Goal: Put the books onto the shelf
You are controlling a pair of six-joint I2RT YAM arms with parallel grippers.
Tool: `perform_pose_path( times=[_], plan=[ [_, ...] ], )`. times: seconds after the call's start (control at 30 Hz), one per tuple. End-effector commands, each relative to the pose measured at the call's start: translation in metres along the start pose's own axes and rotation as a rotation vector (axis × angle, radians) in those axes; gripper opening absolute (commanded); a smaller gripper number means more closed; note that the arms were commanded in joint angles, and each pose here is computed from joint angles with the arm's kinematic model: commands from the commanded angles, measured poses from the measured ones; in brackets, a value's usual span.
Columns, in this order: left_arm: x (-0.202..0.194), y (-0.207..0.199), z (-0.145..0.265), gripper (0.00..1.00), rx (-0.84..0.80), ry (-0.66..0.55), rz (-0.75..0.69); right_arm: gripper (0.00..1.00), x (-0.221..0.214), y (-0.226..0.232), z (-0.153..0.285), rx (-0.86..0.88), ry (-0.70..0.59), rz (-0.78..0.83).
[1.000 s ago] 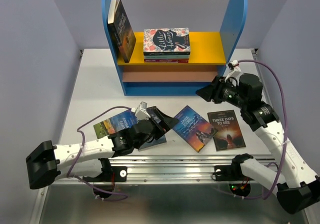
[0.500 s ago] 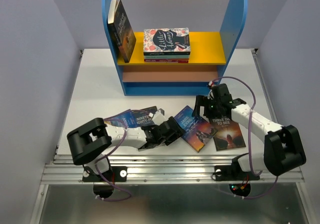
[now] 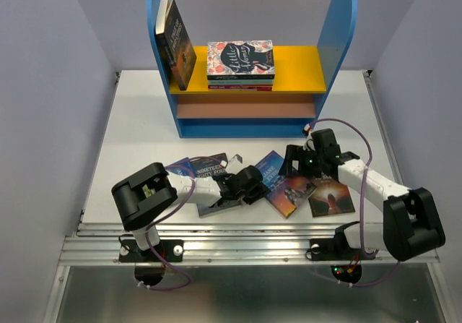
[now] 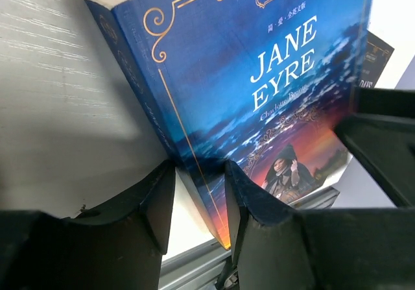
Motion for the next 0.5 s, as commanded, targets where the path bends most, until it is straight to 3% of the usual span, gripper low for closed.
perform_pose_path(
  times=[0.0, 0.17, 0.37, 0.47],
  plan=[
    [0.000, 0.009, -0.014, 0.37, 0.049, -0.009, -0.020, 1.00, -0.002, 0.044, 0.029, 0.390, 0.063, 0.009],
    [-0.001, 0.006, -0.015, 0.34, 0.049, 0.001, -0.027, 1.00, 0.004, 0.061, 0.046, 0.530, 0.055, 0.025],
    [0.003, 0.004, -0.009, 0.34, 0.053, -0.037, -0.033, 0.96, -0.014, 0.037, 0.030, 0.346, 0.178, 0.002],
    [0.007, 0.004, -0.004, 0.34, 0.067, -0.067, -0.034, 0.84, -0.021, 0.023, 0.025, 0.201, 0.189, -0.010]
  ],
)
Point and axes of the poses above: each gripper's point midway between its finger pads, its own z axis back along the fingers, its own y axis along the line the jaws close on, x = y × z, the point moved 10 cm from there along z, back along the fingers, and after that the axes turned 4 degrees about -z, right-handed, at the moved point
